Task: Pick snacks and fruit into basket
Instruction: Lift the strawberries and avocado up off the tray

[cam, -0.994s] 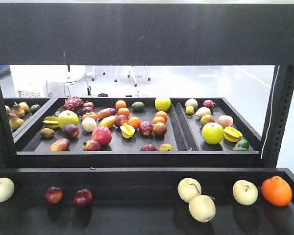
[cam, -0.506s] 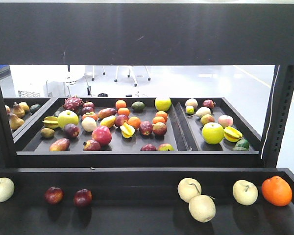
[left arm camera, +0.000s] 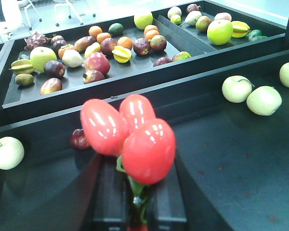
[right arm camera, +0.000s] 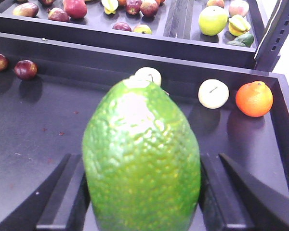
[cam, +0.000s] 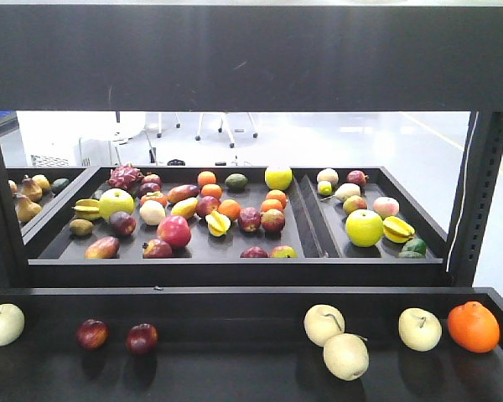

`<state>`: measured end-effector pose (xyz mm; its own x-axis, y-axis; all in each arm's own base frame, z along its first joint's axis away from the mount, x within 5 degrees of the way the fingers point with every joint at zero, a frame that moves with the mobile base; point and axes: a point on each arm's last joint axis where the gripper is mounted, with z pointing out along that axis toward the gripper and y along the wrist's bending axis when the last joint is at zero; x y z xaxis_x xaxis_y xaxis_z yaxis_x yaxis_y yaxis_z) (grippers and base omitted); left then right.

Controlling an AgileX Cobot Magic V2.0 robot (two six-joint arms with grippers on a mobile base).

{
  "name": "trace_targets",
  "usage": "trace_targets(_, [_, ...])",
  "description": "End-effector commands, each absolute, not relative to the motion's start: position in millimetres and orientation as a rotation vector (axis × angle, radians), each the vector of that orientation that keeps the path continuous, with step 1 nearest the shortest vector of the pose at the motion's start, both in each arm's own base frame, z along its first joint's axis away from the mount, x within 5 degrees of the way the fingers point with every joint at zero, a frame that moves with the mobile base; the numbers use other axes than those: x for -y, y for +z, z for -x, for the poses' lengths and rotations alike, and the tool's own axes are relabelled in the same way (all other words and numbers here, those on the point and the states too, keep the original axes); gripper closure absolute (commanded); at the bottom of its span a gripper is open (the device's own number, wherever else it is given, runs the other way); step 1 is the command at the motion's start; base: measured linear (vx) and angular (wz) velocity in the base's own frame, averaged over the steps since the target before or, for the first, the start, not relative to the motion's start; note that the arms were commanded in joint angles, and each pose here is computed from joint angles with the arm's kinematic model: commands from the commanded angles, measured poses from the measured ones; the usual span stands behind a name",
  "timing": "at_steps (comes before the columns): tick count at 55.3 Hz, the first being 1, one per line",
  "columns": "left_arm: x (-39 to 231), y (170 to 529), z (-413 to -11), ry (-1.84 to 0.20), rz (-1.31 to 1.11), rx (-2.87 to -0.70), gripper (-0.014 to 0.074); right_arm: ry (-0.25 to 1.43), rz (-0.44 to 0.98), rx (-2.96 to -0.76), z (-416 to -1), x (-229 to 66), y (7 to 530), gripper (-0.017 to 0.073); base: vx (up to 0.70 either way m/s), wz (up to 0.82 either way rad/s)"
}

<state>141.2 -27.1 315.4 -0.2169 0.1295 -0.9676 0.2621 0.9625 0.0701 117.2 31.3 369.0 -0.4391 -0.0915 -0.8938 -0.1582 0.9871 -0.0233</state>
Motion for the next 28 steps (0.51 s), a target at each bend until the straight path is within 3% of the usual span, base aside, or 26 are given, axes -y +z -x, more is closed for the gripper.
trace_targets(1, [24.6, 331.2, -142.1, -0.111, -0.239, -1.715, 0.0594, 0.077, 0.195, -1.920, -119.2, -31.8, 383.9, 0.0568, 0.00, 0.00])
trace_targets(28, [24.6, 331.2, -142.1, -0.111, -0.239, -1.715, 0.0594, 0.075, 0.195, -1.920, -119.2, -31.6, 384.0, 0.0568, -0.01, -0.04])
